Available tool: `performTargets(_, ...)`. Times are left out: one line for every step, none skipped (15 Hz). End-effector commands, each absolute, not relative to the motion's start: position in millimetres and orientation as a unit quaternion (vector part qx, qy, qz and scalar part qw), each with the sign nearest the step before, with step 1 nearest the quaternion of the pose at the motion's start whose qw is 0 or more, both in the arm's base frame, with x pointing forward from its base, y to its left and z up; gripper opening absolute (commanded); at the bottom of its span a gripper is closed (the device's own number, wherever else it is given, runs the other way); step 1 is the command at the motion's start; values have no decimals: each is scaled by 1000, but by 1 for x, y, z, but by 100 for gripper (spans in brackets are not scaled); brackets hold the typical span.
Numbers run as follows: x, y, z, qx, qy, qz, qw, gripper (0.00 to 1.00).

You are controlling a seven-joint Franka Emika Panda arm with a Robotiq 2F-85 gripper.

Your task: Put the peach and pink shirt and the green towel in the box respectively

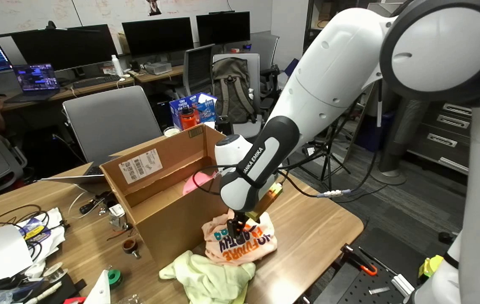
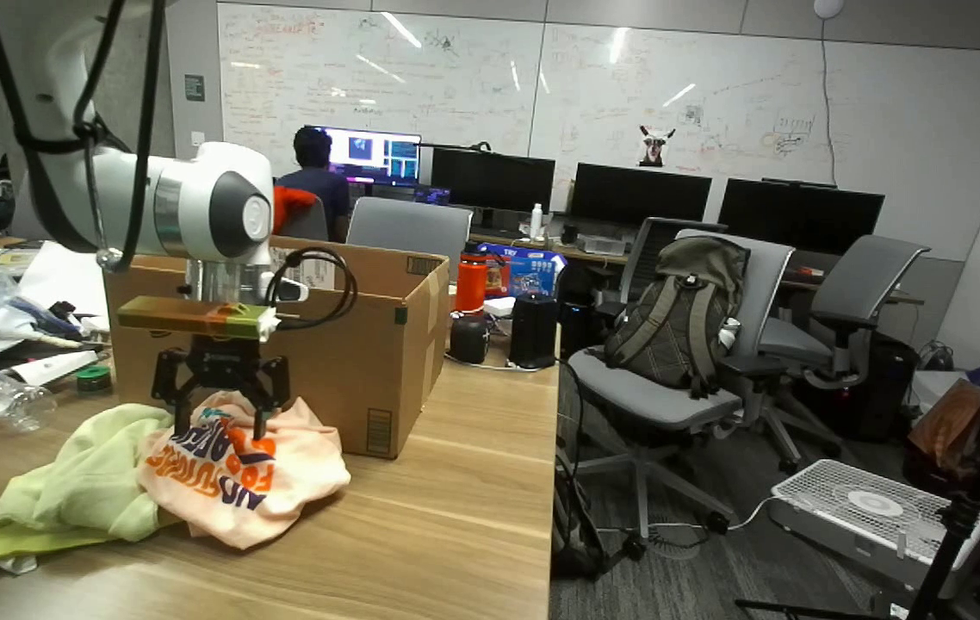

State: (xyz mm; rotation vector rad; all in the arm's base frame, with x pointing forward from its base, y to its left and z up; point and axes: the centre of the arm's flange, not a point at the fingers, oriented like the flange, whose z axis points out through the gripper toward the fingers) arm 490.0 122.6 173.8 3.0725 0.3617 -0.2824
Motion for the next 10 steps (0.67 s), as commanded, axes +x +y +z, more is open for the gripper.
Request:
performTargets(504,126,166,988,129,-87,10,100)
performTargets(504,125,163,988,129,-89,10,100)
performTargets(505,124,160,987,129,-92,10,100)
performTargets(505,124,157,987,130,-95,9,100)
performTargets(506,123,153,987,130,-97,9,100)
performTargets(506,122,150,986,130,-100,9,100)
performTargets(507,121,148,986,130,-102,9,100)
performTargets(508,120,146,986,130,-103,7,100)
performTargets(508,120,144,986,130,-105,7,100)
performTargets(508,118,141,986,130,-106,7,100)
